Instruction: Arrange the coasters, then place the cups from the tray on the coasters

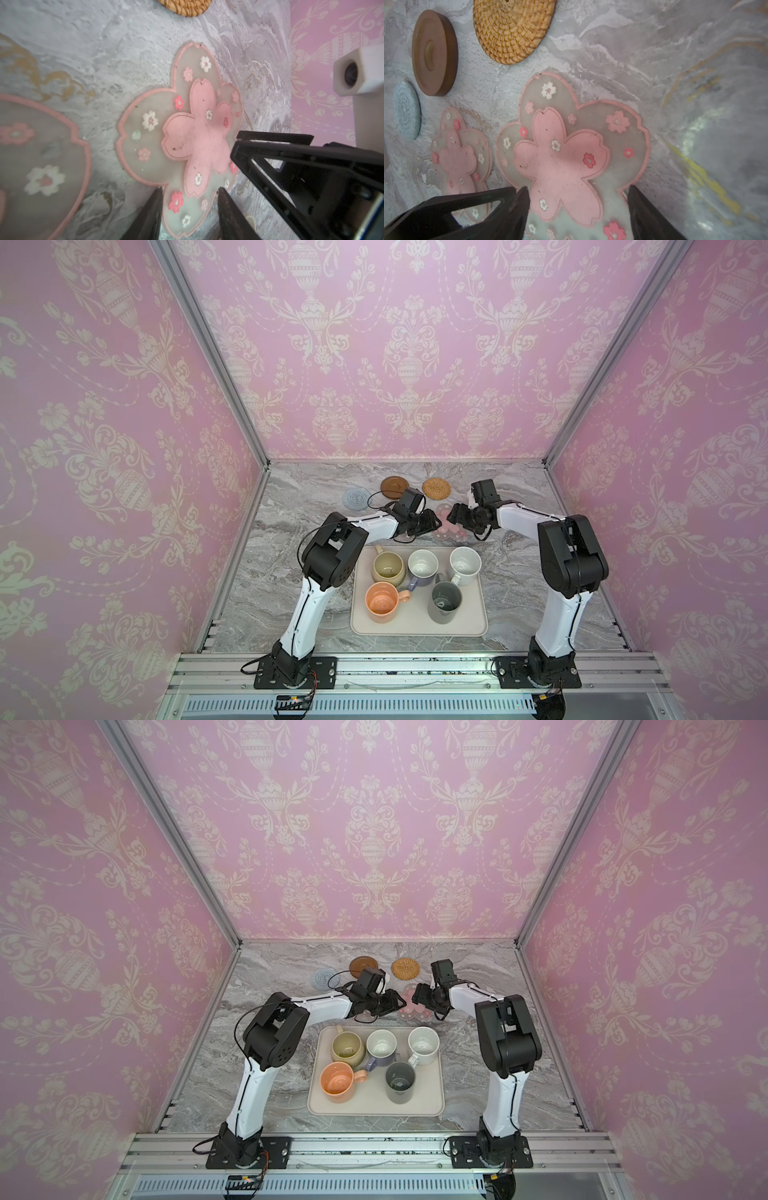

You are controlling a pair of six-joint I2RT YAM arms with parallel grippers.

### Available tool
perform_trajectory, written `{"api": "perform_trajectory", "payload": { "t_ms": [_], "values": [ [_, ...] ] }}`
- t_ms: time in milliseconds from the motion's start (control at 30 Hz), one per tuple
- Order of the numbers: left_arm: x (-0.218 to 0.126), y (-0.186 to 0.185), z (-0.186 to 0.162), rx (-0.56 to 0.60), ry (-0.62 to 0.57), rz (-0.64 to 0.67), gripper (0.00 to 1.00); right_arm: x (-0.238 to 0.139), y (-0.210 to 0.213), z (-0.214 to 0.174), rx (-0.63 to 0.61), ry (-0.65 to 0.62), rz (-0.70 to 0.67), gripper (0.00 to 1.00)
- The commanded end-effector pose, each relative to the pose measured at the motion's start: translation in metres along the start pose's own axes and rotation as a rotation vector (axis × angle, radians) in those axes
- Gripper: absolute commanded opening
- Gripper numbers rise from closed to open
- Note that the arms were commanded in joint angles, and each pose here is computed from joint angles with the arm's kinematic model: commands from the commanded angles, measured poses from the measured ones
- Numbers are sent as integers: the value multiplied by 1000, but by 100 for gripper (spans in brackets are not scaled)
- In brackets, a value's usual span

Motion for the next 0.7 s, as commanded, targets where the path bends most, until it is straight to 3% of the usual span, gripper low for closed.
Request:
{"api": "perform_trajectory", "payload": {
  "t_ms": [0,667],
  "values": [
    [-3,9,-2,-33,3,39,46,8,20,-25,-6,86,64,75],
    [-21,-6,17,3,-32,37,47,-7,14,-8,-44,58,12,76]
  ]
}}
Point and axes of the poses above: each gripper's point midway between its finger pads, its own x axis out along the fingers, its own y axis along the line the jaws close on, z = x × y, the point moved 1 cm from there along -x, back along the fingers, and after that the axes turned 13 degrees about -x, right-handed, at the moved point
